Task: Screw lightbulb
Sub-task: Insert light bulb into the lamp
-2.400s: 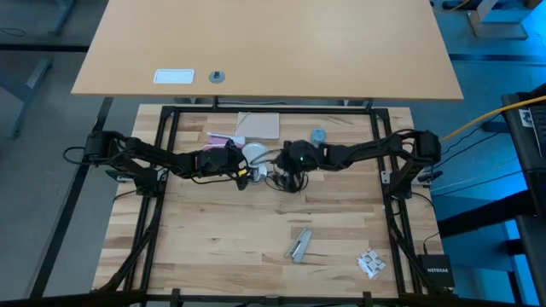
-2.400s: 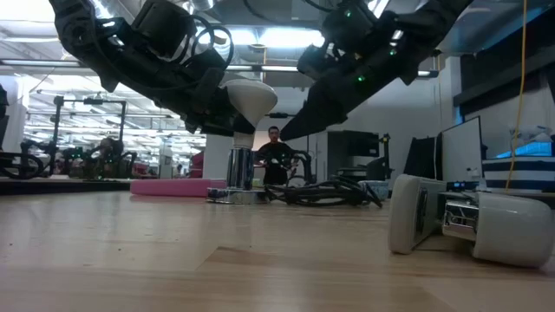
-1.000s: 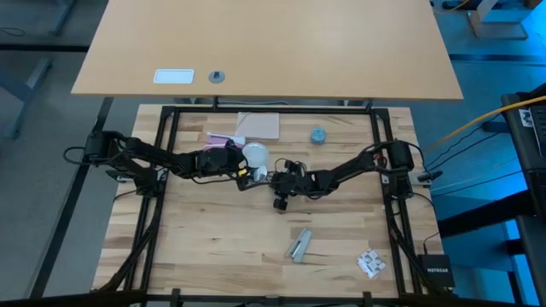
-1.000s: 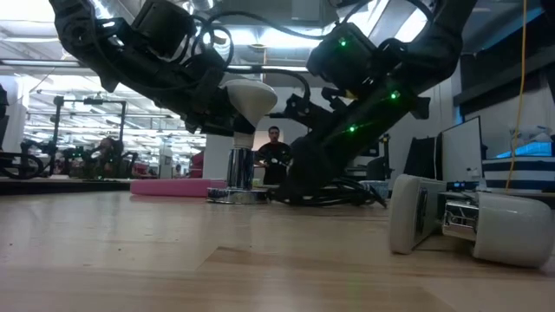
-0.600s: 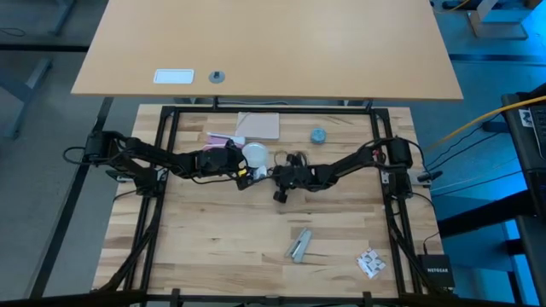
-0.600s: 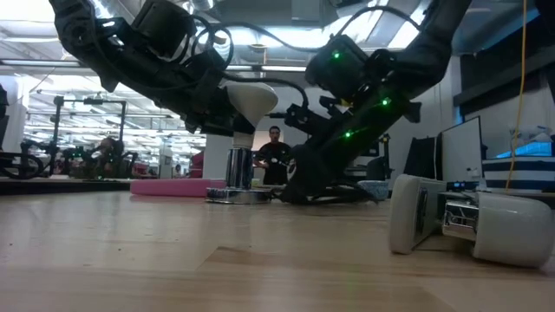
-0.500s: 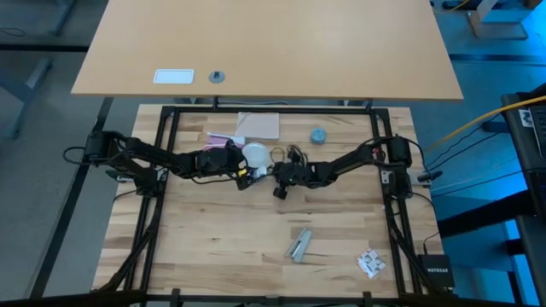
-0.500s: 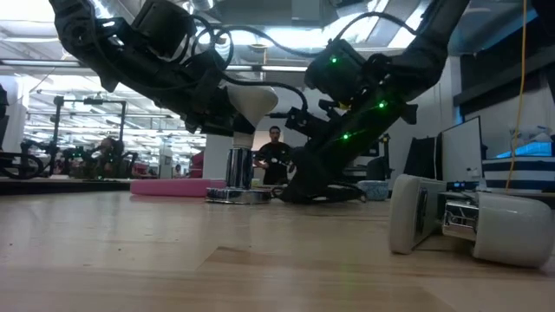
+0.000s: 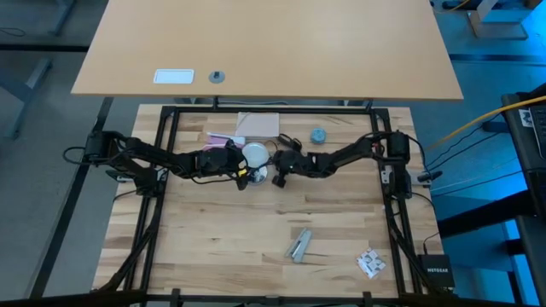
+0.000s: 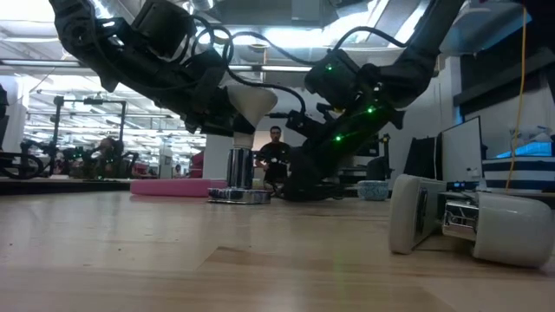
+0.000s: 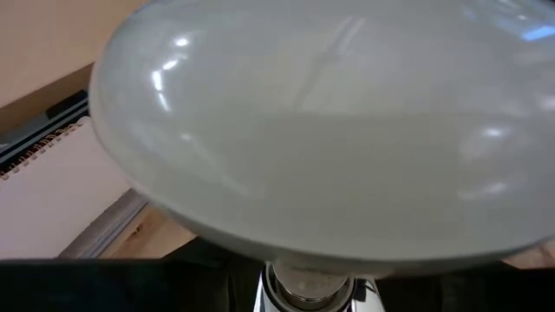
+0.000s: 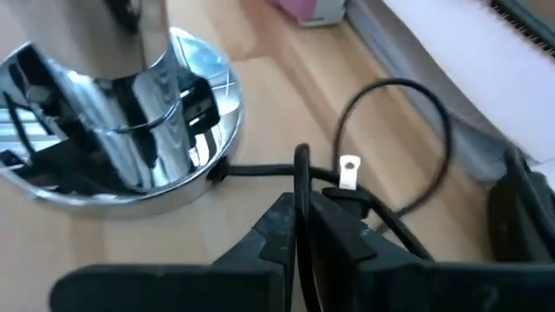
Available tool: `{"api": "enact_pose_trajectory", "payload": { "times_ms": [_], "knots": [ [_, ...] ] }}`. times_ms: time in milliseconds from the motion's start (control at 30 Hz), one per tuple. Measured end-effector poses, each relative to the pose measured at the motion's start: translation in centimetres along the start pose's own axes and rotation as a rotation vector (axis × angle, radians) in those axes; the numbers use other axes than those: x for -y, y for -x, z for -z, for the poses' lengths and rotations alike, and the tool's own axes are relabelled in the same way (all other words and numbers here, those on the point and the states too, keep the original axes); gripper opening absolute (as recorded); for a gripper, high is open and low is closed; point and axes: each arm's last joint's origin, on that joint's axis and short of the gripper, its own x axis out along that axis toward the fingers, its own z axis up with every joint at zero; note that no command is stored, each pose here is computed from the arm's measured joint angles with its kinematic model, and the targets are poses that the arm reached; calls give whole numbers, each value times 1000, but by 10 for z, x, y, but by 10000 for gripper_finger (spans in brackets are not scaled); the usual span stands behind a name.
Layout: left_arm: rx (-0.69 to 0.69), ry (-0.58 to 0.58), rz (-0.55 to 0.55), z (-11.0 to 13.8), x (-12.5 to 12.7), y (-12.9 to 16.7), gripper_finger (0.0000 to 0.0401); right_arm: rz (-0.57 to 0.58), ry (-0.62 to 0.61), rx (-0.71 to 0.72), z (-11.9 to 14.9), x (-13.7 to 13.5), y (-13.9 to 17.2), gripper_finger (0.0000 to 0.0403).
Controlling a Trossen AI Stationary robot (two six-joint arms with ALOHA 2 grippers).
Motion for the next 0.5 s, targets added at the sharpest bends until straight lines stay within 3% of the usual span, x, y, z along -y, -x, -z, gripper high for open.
{"api": "enact_pose_trajectory", "payload": {
  "times_ms": [300,500],
  "knots": [
    [0,-1,0,0,0,0,166,19,33,55,-6,8,-2,13],
    [0,-1,1,0,0,0,166,-37,51,71,-8,6,-2,38]
  ]
}}
